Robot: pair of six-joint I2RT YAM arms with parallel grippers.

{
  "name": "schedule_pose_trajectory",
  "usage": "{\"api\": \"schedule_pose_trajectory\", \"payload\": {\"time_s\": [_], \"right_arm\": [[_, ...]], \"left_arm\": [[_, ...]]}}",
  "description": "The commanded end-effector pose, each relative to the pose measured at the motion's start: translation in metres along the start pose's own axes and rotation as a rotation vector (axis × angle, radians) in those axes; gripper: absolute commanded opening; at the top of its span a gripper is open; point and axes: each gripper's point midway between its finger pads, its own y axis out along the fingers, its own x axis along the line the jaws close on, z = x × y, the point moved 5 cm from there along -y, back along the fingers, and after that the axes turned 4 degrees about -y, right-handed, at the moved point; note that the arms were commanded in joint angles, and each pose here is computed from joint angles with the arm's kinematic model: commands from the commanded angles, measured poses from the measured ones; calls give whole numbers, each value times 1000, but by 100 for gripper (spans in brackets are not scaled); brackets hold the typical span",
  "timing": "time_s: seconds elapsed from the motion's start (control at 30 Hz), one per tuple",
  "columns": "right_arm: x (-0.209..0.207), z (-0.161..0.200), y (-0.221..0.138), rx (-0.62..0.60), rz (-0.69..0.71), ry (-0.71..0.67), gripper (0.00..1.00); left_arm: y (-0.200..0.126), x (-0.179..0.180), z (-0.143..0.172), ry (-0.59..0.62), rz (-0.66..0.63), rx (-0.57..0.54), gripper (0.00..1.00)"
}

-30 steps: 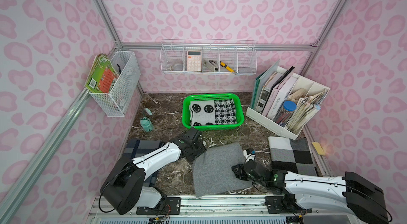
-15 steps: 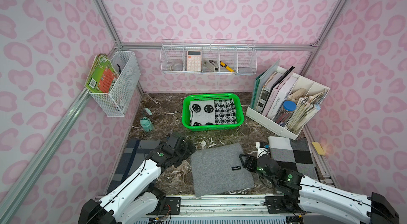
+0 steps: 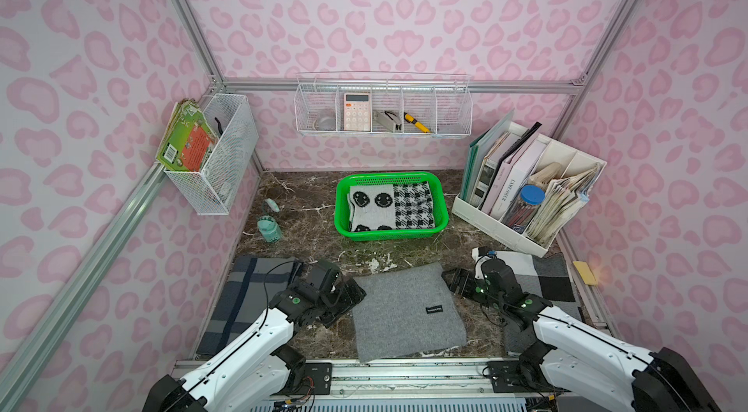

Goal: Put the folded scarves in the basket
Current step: Adjust the scarf at the center of the board, then pick up the scarf at the center of the board.

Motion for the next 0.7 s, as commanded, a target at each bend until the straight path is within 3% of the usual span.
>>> {"api": "schedule_pose_trajectory", "payload": {"time_s": [0.0,0.33,0.67], "right_arm": [[12,-1,7,28,-72,-15,87],[11,19,31,162,-54,-22,84],[8,42,39,207,11,-35,79]], "left_arm": [[4,2,2,-26,6,6,92],[21,5,9,-24,-16,46,89],[38,9,10,-36,-37,74,79]]}}
